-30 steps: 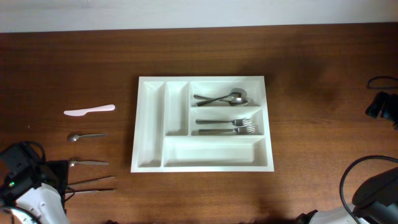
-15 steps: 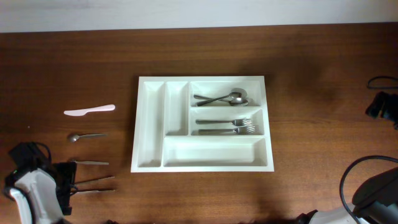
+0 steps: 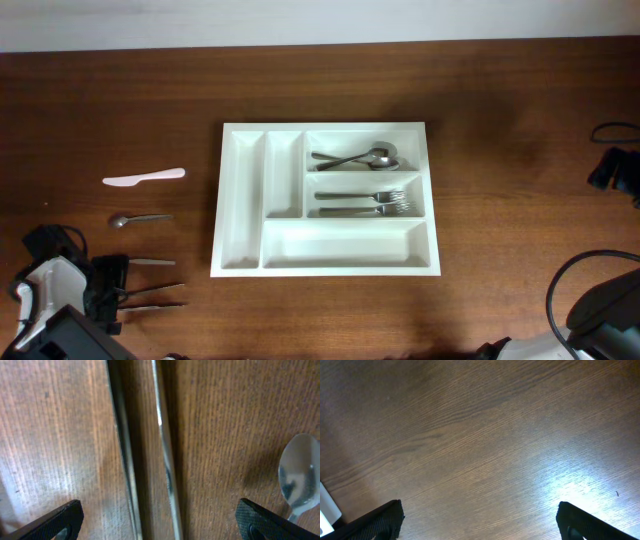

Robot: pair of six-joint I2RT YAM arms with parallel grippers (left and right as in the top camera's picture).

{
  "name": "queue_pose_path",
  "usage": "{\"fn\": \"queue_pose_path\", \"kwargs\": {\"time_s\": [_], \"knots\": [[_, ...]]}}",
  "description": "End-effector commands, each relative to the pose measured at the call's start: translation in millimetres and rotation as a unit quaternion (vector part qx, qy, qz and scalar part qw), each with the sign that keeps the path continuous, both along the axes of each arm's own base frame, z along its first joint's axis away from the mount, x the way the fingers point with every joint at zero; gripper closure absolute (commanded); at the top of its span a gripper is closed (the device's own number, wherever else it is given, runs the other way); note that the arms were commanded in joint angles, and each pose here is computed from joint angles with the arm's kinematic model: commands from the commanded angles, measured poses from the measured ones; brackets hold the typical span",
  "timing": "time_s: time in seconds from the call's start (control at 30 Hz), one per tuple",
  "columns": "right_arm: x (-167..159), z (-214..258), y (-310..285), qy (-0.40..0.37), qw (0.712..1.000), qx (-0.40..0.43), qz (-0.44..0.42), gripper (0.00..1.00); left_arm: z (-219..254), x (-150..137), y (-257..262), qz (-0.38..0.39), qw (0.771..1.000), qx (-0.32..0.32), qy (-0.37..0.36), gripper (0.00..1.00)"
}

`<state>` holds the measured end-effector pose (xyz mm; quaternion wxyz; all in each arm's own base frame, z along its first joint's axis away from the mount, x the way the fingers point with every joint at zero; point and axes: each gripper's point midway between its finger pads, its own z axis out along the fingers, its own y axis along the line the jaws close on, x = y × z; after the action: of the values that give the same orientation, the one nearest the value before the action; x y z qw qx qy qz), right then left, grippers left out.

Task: Pack container
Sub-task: 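Close the left gripper on the fork and lift it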

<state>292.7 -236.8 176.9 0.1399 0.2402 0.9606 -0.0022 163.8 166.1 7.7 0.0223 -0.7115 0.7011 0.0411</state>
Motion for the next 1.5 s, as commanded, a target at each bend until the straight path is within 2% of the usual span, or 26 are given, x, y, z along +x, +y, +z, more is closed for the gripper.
{"fn": "queue_pose_path", "kwargs": {"time_s": [0.0,0.43,1.2,1.3,1.37,1.47], "knots": [[-1,-4,-2,0.005,1.0,0.003,-0.006,0.01,-8,-3,-5,-0.012,1.0,-0.013,0.0,0.01],[-1,-4,-1,0.005,1.0,0.003,-0.006,0.01,-30,-13,-22,-0.033,0.999,-0.029,-0.006,0.01],[-1,-4,-2,0.005,1.0,0.003,-0.006,0.01,-30,-16,-21,-0.033,0.999,-0.026,0.003,0.01],[-1,-4,-1,0.006,1.0,0.003,-0.006,0.01,-30,-16,-21,-0.033,0.999,-0.026,0.003,0.28],[-1,-4,-2,0.005,1.0,0.003,-0.006,0.01,-30,-15,-20,-0.033,0.999,-0.024,0.001,0.42],[-1,-4,-2,0.005,1.0,0.003,-0.006,0.01,-30,-16,-16,-0.032,0.999,-0.012,0.007,0.56]]}}
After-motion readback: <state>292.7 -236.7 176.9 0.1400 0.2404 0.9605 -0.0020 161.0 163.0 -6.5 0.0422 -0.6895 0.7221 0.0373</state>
